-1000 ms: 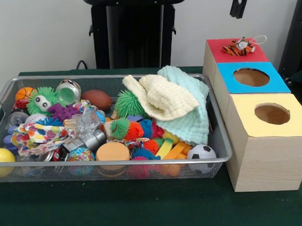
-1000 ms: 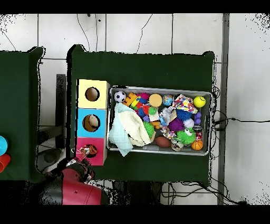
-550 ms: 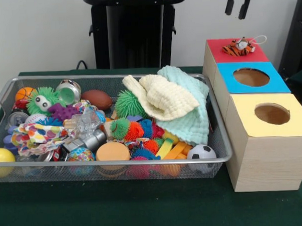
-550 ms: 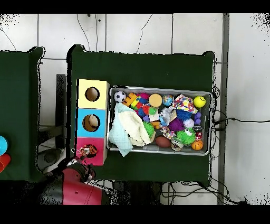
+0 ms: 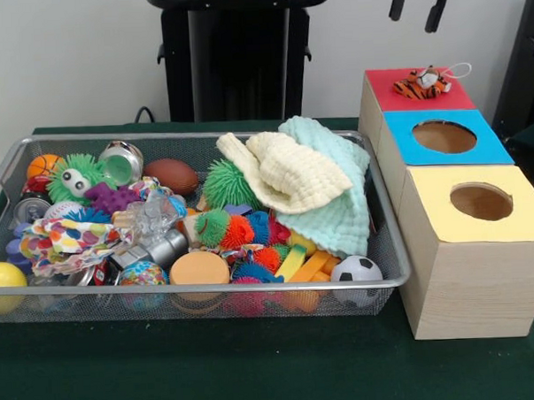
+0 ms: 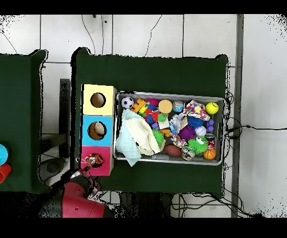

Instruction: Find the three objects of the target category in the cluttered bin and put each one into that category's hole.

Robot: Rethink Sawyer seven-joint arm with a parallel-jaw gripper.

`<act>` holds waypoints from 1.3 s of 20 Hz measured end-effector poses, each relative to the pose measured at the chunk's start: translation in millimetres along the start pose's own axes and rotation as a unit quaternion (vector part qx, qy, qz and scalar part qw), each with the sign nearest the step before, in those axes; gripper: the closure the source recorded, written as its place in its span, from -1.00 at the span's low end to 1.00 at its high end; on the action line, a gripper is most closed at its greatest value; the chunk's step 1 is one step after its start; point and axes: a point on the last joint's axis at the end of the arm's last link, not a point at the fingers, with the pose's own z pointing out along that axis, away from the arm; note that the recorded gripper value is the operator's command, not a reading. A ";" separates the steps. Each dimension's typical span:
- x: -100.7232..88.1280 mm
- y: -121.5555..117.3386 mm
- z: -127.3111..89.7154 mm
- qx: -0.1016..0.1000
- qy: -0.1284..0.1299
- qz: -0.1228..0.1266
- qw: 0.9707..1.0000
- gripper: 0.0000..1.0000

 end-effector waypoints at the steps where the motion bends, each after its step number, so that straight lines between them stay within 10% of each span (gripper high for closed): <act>1: 2.0 0.9 -0.4 0.000 0.000 -0.002 1.000 -1.00; 15: -5.4 11.0 -9.7 -0.010 -0.016 -0.006 1.000 -1.00; 16: -7.5 11.4 -10.0 -0.010 -0.018 -0.006 1.000 1.00; 26: -5.9 9.0 2.3 0.004 -0.017 -0.007 1.000 1.00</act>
